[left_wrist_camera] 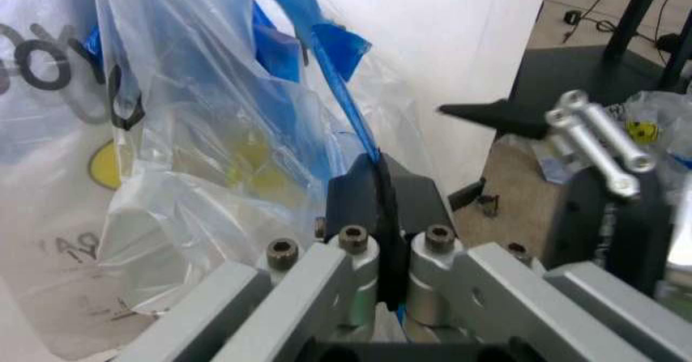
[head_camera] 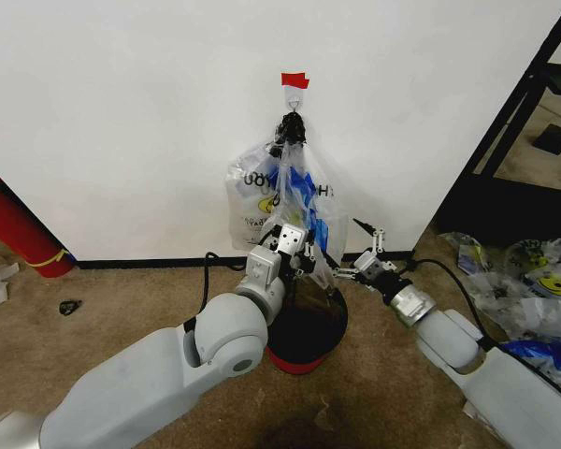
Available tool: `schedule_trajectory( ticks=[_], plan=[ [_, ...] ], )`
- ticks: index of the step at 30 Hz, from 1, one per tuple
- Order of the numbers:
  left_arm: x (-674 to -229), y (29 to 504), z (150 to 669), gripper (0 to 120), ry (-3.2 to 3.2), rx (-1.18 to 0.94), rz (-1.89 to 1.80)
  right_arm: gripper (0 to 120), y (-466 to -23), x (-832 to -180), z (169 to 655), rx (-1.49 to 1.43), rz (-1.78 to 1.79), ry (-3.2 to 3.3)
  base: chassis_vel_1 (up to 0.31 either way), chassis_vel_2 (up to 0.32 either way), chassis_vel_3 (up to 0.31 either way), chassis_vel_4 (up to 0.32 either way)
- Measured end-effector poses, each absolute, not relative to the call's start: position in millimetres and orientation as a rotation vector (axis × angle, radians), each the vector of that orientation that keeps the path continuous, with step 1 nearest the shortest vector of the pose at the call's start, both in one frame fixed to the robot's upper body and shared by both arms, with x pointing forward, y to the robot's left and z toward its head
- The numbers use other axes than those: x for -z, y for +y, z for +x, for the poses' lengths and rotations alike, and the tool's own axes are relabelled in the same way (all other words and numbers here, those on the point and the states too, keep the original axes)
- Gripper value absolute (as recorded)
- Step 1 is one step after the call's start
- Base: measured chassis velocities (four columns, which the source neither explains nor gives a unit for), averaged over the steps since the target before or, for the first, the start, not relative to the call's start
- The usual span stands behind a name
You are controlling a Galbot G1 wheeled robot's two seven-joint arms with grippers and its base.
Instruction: Pick up the garbage bag from the wall and place it over the trash bin.
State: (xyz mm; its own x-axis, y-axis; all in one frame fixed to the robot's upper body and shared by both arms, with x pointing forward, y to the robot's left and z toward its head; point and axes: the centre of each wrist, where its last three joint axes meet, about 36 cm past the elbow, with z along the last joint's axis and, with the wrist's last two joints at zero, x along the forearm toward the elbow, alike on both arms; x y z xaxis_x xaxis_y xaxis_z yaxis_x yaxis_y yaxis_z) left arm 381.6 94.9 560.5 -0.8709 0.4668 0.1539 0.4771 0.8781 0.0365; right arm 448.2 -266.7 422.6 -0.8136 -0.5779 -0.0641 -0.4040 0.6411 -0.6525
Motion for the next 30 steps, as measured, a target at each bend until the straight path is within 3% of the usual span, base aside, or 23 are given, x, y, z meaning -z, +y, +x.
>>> schedule_trajectory(
  ticks=[11,14,21,30],
  plan=[
    [-561.0,90.4,382.7,0,-2.905,0.118,-0.757,95,-237.4,-417.6,481.8,0.908,-0.787,2.585,0.000,0.000,0.000,0.000],
    [-560.8,89.9,382.4,0,-2.904,0.115,-0.758,88,-233.4,-418.0,484.2,0.909,-0.778,2.572,0.000,0.000,0.000,0.000],
    [-561.3,90.7,381.9,0,-2.906,0.110,-0.758,58,-229.3,-419.5,488.3,0.930,-0.765,2.549,0.000,0.000,0.000,0.000],
    [-561.9,92.1,382.7,0,-2.910,0.101,-0.750,30,-233.1,-414.4,484.5,0.959,-0.761,2.546,0.000,0.000,0.000,0.000]
  ],
)
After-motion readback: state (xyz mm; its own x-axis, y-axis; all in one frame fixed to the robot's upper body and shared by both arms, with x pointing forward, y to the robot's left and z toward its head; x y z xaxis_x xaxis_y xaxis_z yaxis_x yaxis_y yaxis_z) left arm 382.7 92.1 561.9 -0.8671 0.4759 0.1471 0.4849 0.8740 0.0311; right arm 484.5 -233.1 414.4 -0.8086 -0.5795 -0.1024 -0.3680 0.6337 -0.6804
